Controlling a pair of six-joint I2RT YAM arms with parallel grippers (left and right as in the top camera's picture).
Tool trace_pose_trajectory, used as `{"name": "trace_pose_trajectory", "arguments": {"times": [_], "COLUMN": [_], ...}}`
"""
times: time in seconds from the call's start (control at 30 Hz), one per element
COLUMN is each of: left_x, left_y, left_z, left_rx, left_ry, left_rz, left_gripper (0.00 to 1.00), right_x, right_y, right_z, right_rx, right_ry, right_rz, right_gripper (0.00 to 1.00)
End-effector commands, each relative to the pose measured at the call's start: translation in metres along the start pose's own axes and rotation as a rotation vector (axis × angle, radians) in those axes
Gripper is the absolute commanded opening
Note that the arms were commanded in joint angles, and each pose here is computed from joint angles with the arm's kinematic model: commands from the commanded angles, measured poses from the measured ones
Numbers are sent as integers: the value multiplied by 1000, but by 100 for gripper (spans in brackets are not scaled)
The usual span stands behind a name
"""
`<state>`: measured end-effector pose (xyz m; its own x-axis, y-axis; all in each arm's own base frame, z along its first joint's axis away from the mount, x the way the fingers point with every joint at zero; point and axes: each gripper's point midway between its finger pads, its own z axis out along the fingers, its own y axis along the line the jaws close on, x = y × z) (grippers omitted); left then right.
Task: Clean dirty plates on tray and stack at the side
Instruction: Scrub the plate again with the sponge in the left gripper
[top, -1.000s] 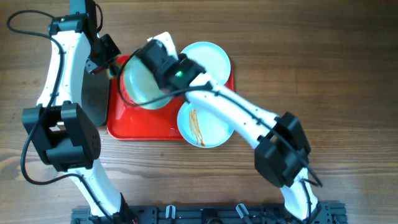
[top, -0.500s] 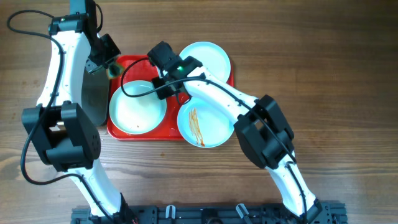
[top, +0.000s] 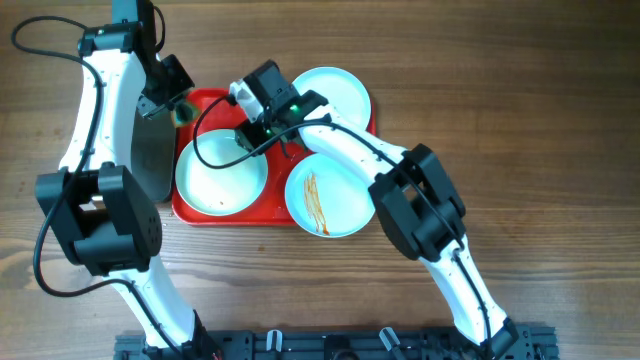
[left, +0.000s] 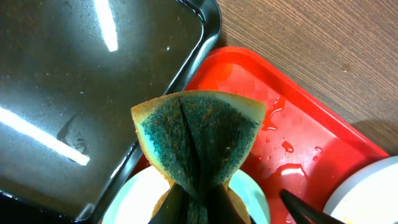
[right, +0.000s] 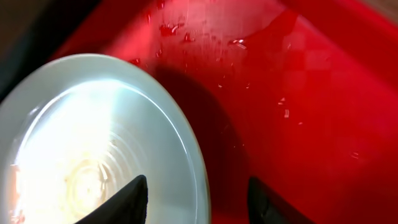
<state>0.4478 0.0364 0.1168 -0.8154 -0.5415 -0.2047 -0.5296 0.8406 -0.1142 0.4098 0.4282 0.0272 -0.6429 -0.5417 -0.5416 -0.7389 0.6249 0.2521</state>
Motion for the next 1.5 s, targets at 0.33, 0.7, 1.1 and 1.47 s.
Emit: {"name": "trace_pose_trajectory", "arguments": {"times": [0.33, 0.7, 1.1, 1.47], "left_x": [-1, 78, 98, 17], "left_y": [-12, -14, 14, 32], "left_z": [-6, 47, 118, 117], "left_rx": [72, 9, -37, -228], "left_ry": [11, 206, 114, -283], "left_rz": [13, 88, 166, 240], "left_gripper": [4, 4, 4, 4], "right_x": [18, 25, 25, 26], "right_y": [-50, -71, -72, -72], "right_z": [13, 4, 4, 4], "right_rx": [253, 268, 266, 268], "right_ry": [2, 7, 5, 9], "right_rz": [377, 611, 611, 610], "right_gripper": [4, 4, 4, 4]}}
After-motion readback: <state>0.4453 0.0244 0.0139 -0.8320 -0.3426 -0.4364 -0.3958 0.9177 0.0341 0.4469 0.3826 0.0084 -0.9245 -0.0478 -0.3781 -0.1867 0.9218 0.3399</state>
